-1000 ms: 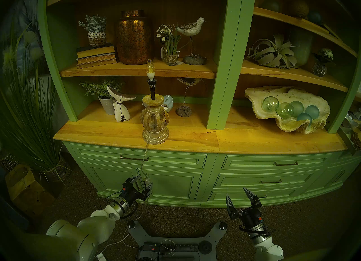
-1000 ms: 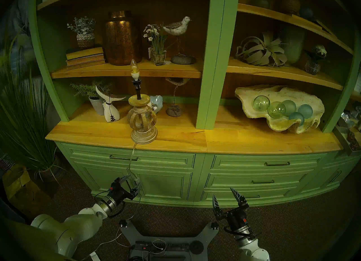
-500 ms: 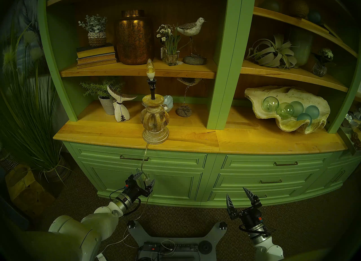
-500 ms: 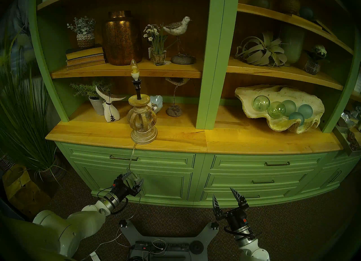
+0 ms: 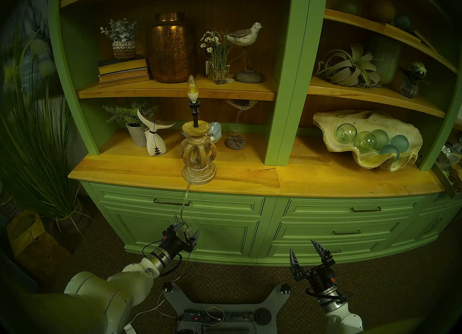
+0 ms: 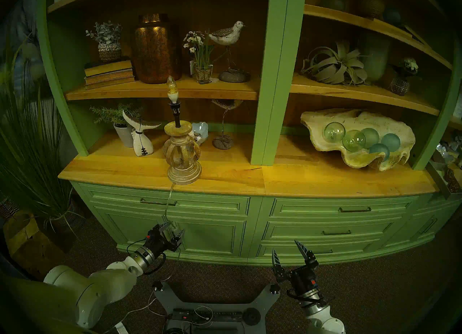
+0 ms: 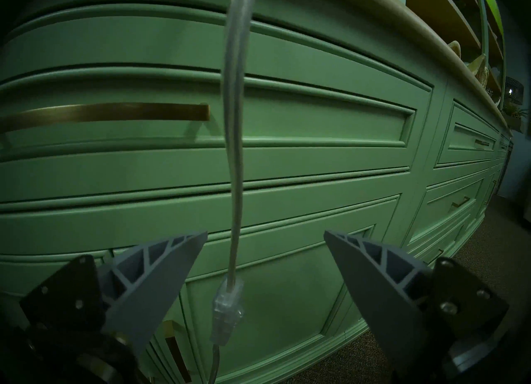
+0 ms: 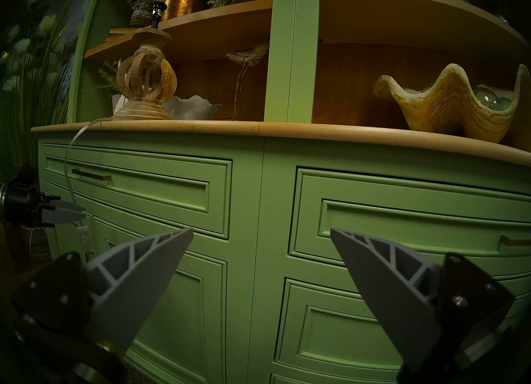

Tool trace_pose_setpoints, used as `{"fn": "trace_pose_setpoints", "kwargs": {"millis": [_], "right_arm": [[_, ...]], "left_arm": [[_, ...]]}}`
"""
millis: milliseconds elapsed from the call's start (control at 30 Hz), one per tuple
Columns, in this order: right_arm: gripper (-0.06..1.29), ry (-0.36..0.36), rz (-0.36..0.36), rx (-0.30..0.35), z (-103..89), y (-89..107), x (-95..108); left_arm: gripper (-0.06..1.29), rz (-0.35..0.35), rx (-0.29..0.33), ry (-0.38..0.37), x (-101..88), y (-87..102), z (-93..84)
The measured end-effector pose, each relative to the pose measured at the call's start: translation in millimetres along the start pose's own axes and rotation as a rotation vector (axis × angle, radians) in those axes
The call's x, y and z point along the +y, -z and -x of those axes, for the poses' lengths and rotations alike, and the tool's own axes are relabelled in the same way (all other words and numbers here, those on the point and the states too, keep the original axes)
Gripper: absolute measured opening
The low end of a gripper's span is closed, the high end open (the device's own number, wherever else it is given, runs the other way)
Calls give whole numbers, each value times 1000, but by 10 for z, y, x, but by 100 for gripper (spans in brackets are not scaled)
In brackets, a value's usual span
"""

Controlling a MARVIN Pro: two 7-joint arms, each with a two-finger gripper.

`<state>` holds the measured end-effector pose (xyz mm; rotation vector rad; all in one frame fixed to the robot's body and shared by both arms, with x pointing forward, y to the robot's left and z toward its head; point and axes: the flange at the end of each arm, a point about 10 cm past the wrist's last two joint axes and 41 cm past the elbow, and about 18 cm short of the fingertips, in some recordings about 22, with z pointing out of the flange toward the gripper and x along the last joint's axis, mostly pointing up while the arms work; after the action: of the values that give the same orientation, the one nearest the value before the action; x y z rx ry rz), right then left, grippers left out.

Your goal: Grab cable and switch light on

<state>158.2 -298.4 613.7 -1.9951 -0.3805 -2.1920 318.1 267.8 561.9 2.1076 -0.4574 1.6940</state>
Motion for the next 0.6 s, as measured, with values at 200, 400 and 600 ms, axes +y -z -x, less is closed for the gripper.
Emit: {"fn": "trace_pose_setpoints", "kwargs": {"millis": [200,400,600], "right_arm": [[124,0,0,0,1,1,0],[124,0,0,-1,2,2,-1],[124,-1,0,-1,3,3,-1]], "left_arm": [[101,-11,-15,18,-13,-69,-23],[72,-19,-36,28,-23,-100,-21],[44,-16,-65,27,-20,-100,5]]}}
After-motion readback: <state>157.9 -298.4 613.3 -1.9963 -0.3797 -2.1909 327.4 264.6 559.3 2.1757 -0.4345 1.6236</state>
